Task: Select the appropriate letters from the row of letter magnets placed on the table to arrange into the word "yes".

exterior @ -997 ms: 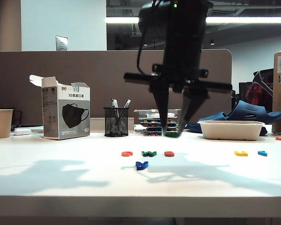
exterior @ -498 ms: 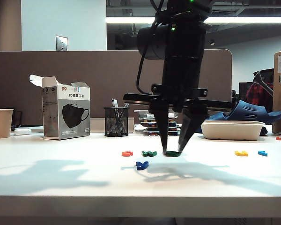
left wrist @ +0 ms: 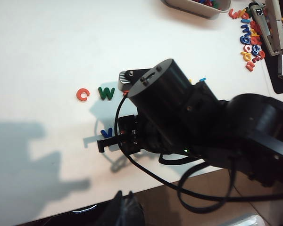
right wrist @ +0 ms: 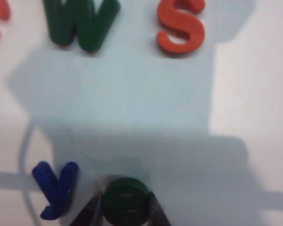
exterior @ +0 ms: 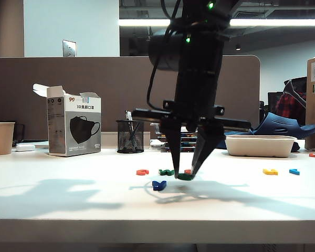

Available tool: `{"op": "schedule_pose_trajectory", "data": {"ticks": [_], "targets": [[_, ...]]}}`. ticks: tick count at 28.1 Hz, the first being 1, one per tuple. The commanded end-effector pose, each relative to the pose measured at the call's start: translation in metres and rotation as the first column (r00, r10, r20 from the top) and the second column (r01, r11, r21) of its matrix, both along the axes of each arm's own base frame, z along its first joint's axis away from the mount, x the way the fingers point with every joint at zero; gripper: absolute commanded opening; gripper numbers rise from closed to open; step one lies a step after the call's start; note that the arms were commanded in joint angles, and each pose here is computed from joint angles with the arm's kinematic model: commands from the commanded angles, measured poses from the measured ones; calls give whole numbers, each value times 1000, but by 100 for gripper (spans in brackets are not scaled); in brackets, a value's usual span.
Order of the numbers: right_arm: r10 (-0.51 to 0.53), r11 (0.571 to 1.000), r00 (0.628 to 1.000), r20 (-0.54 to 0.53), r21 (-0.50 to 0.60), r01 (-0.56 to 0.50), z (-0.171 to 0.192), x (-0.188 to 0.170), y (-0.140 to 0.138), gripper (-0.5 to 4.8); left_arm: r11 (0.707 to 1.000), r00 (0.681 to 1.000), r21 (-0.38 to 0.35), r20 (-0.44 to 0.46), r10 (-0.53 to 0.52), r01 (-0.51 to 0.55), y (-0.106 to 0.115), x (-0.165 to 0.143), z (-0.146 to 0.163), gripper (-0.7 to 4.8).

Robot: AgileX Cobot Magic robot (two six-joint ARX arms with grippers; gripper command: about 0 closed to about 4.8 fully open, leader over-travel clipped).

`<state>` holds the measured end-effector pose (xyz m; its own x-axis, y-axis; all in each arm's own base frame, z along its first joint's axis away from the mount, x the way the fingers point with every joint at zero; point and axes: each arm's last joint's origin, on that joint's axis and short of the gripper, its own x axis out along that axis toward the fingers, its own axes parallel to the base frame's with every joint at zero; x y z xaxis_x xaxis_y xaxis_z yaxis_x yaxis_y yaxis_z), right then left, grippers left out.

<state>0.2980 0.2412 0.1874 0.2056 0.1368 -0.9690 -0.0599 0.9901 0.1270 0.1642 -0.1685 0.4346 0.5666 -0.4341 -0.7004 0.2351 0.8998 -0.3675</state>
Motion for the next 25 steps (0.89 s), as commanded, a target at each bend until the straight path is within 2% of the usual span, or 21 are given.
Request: {"op": "schedule_pose_trajectory", "data": {"ticks": [1,4,21,25], "targets": [[-2,1000,1000,-9,-6,2,-4,1,1,104,1000,1000,-11,8,2,-2,1,0,2,-5],[5,1000,999,-44,-1,-5,-9,0,2,104,1000,1000,-12,8,2,-2,1,0,2,-5],[-1,1000,998,-56,-21,0,-12,-1,-1,110,1000,1000,-11,8,2,-2,1,0,2,-5],[-2,1000,998,-56,-20,1,-12,-1,-1,159,1000,1000,-11,8,2,-2,1,0,2,-5]]}}
